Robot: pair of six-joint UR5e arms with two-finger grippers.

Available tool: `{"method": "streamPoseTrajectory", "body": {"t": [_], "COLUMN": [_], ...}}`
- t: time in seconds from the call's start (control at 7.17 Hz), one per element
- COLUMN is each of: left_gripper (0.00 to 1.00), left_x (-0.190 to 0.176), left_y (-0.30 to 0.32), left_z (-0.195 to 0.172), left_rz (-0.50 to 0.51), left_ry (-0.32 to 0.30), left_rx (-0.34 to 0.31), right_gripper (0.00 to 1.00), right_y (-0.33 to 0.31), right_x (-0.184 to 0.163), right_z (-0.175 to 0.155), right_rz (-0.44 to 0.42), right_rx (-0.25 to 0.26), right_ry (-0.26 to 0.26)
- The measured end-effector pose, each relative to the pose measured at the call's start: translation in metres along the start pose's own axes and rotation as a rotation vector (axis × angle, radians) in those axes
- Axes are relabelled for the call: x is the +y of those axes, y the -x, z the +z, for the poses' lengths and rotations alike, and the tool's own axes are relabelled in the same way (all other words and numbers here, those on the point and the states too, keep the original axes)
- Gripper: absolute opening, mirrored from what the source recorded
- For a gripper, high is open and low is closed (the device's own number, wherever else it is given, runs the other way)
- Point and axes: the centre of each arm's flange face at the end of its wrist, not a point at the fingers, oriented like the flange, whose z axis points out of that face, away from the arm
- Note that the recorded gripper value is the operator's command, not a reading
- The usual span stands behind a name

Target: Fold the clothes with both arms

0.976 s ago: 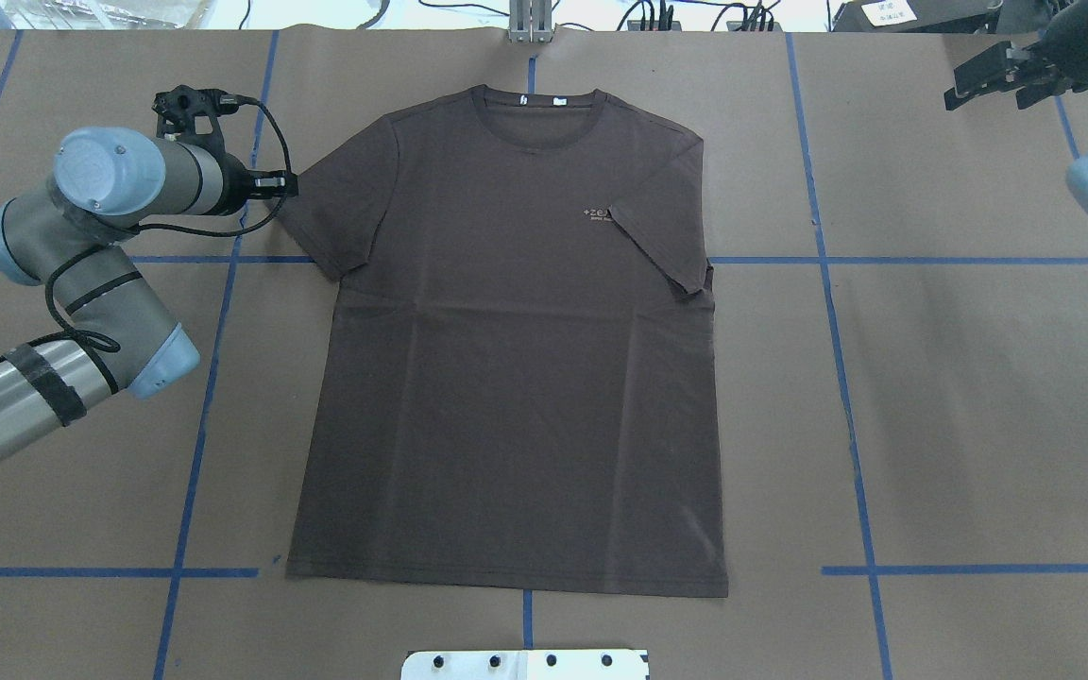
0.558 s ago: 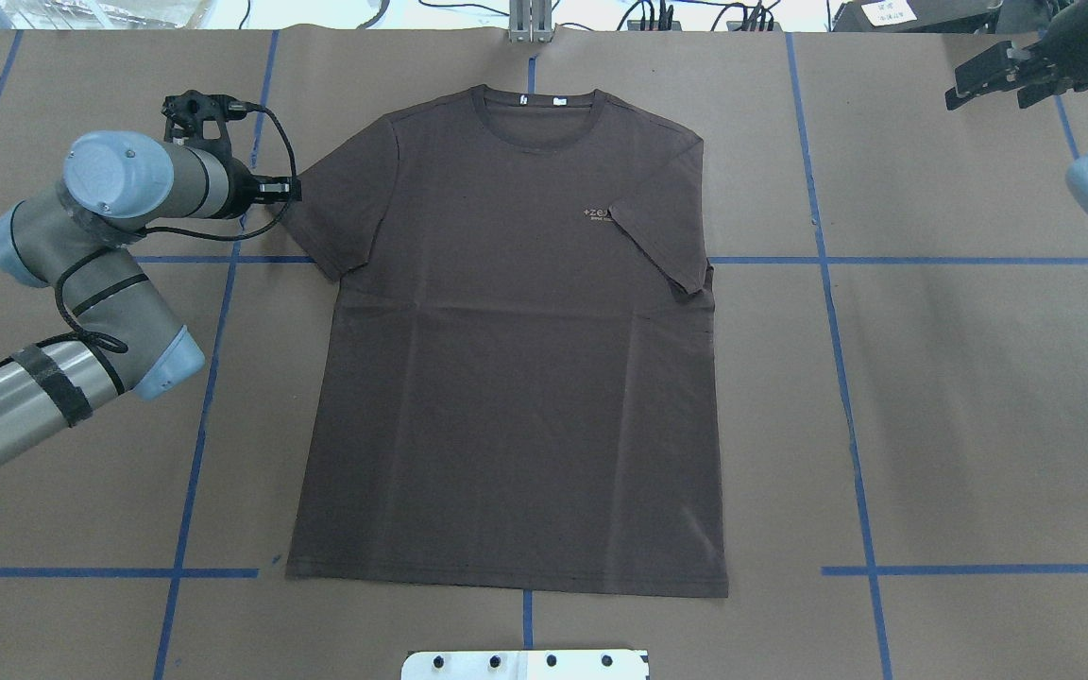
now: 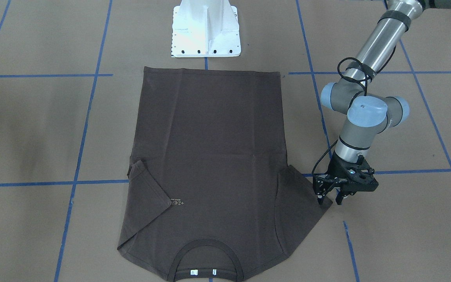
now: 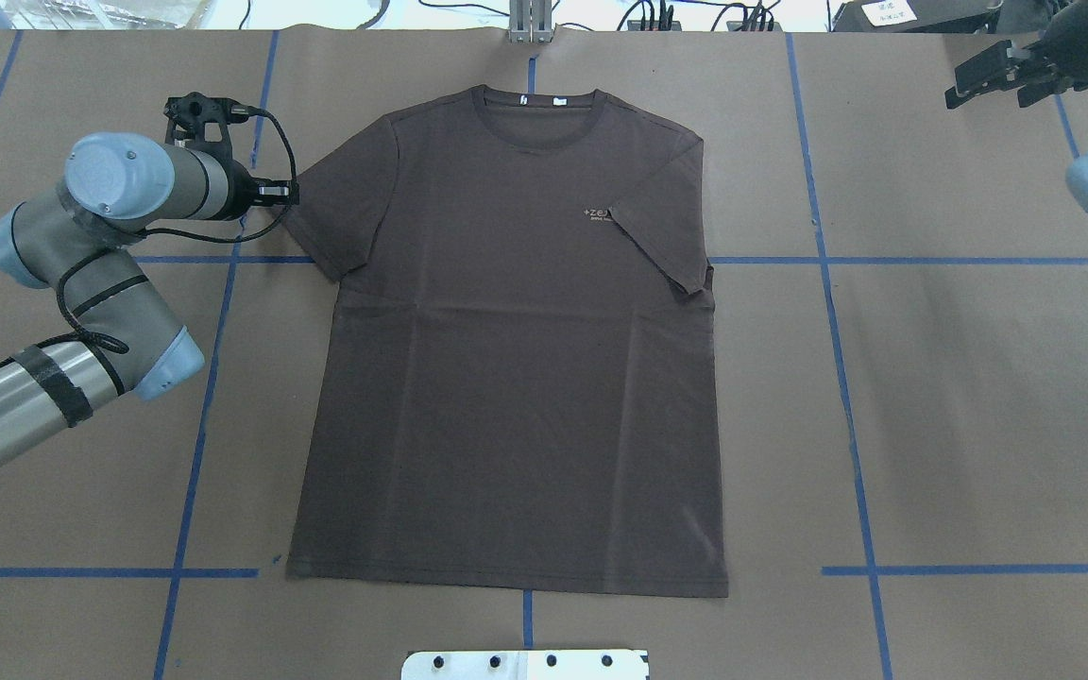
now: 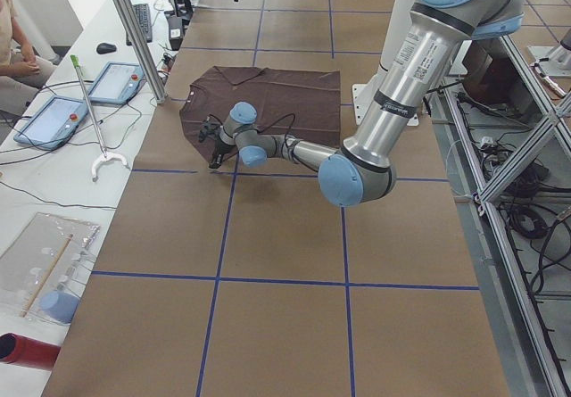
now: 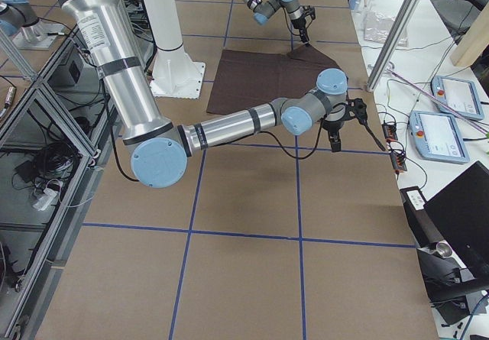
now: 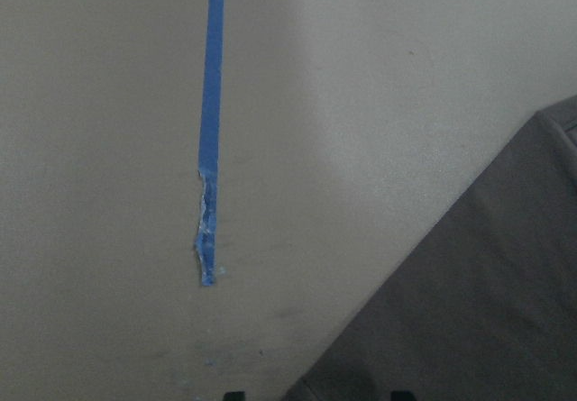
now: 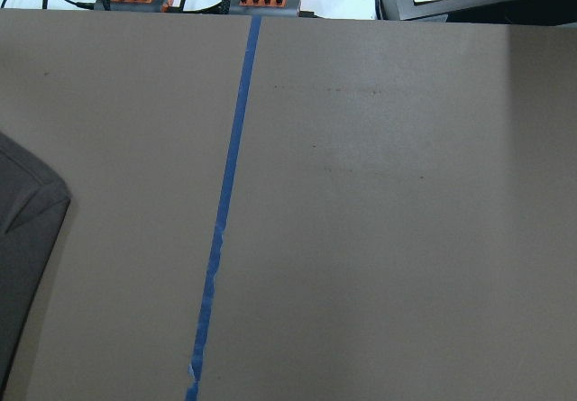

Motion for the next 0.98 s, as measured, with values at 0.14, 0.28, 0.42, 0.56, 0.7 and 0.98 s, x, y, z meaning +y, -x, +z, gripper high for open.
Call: {"method": "streamPoseTrajectory", "body": {"t": [0.14,0.28,0.42,0.56,0.7,0.98], "left_gripper": [0.58,0.55,0.52,0.45,0.29,0.0], "left_x": [0.0012,0.0026,0.0039,0.0046,0.0047,0.0051], "left_y": [0.0001,-0.0002,-0.0009,-0.0014,-0.0017,-0.0031], "left_z": [0.0011,0.0019,0.0026,0.003,0.003,0.0021], "left_rz": [0.002,0.004,0.005,0.006,0.006,0.008], "left_ry": [0.002,0.004,0.006,0.007,0.007,0.003], "left_rx": [-0.001,-0.002,-0.002,-0.001,-0.001,0.007], "right_gripper": [1.0,1.0,1.0,1.0,1.0,1.0], "right_y": [0.0003,0.0006,0.0006,0.0003,0.0001,0.0], "right_x": [-0.0001,-0.0003,-0.0004,-0.0003,-0.0001,0.0], "right_z": [-0.0001,-0.0003,-0.0003,-0.0002,-0.0001,0.0], "right_rz": [-0.001,-0.001,-0.001,-0.001,-0.001,-0.001], "right_rx": [-0.001,-0.001,-0.001,0.0,0.0,0.0], "right_ry": [0.0,0.0,0.0,0.0,0.0,0.0]}}
